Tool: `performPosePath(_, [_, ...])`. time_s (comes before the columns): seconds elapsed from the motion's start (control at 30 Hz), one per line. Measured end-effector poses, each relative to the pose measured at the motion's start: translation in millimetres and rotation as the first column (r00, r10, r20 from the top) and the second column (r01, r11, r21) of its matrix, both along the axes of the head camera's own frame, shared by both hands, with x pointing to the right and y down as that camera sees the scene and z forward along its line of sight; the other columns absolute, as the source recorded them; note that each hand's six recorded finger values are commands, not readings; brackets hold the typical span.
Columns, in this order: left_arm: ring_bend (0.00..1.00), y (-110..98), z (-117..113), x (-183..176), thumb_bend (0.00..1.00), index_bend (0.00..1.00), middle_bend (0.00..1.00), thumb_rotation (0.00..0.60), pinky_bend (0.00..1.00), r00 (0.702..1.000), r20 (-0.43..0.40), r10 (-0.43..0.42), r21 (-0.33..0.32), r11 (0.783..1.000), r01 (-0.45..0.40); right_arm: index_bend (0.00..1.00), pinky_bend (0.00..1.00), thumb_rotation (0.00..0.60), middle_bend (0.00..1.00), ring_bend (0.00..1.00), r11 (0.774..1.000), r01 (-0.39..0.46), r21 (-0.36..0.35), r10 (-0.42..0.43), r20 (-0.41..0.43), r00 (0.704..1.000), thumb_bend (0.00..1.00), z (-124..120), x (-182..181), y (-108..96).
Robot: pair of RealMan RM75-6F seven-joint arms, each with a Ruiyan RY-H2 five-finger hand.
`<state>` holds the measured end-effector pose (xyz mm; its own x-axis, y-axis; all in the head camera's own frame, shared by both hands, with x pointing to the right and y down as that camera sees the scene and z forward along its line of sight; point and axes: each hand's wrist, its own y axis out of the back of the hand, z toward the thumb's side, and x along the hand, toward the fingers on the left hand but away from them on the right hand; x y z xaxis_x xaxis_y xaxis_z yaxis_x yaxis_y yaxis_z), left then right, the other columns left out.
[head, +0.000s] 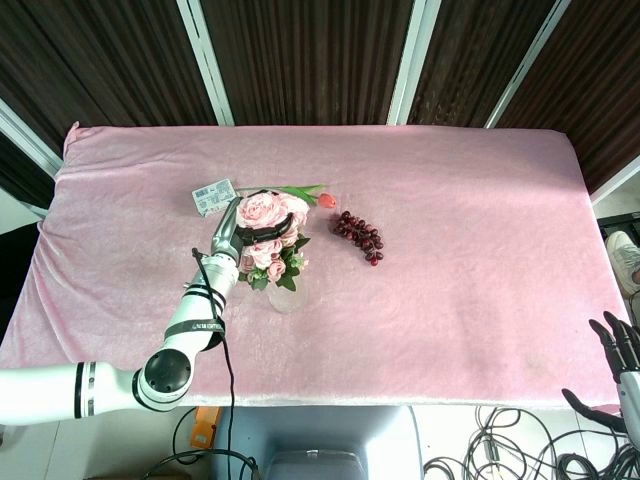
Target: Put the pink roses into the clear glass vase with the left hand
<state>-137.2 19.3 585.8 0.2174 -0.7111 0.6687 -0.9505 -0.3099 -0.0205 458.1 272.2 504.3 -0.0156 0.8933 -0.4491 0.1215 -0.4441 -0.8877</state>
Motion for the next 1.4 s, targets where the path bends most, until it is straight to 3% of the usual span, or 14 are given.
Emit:
performPosePath(0.07, [0.5, 2, 2, 0, 0.48, 0.26, 0.58, 0.6, 0.61, 1.0, 0.004, 0.008, -0.006, 1.0, -0.008, 0.0, 0.0, 0.6, 0.0, 0.0, 1.0, 0.0, 0.0, 0.0, 0.0, 1.0, 0.3, 0, 0, 0])
performPosePath(0.13, [0.36, 3, 3, 1, 0.46, 0.06, 0.44, 0.6, 0.45, 1.0, 0.005, 0.018, -0.009, 1.0, -0.018, 0.0, 0.0, 0.6, 0.0, 0.0, 1.0, 0.001, 0.0, -0.001, 0.001, 1.0, 0.3, 0, 0, 0])
performPosePath(0.17, [0.31, 4, 4, 2, 0.46, 0.02, 0.39, 0.6, 0.4, 0.999, 0.007, 0.032, -0.012, 0.999, -0.032, 0.0, 0.0, 0.6, 0.0, 0.0, 1.0, 0.004, -0.001, -0.004, 0.002, 1.0, 0.3, 0, -1, 0])
performPosePath(0.3, [0.09, 8, 8, 7, 0.41, 0.0, 0.17, 0.6, 0.21, 0.995, 0.006, 0.097, -0.002, 0.995, -0.097, 0.0, 0.0, 0.6, 0.0, 0.0, 1.0, 0.008, -0.002, -0.008, 0.007, 1.0, 0.3, 0, -2, 0])
performPosePath(0.4, [0.0, 7, 8, 7, 0.35, 0.0, 0.01, 0.6, 0.07, 0.99, 0.023, 0.136, 0.037, 0.99, -0.137, 0.0, 0.0, 0.6, 0.0, 0.0, 1.0, 0.009, -0.001, -0.009, 0.007, 1.0, 0.3, 0, -2, 0])
performPosePath(0.5, [0.0, 10, 9, 8, 0.29, 0.0, 0.0, 0.6, 0.0, 0.983, 0.027, 0.182, 0.057, 0.981, -0.183, 0.0, 0.0, 0.6, 0.0, 0.0, 1.0, 0.011, -0.002, -0.011, 0.007, 1.0, 0.3, 0, -2, 0])
performPosePath(0.73, [0.0, 14, 3, 7, 0.23, 0.0, 0.0, 0.6, 0.0, 0.968, 0.008, 0.25, 0.09, 0.964, -0.25, 0.0, 0.0, 0.6, 0.0, 0.0, 1.0, 0.015, 0.003, -0.015, 0.005, 1.0, 0.3, -1, -2, 0])
performPosePath(1.4, [0.0, 29, -32, -14, 0.21, 0.0, 0.0, 0.6, 0.0, 0.928, 0.036, 0.371, 0.229, 0.901, -0.369, 0.0, 0.0, 0.6, 0.0, 0.0, 0.999, 0.047, 0.005, -0.047, -0.008, 0.999, 0.3, 1, -8, 2])
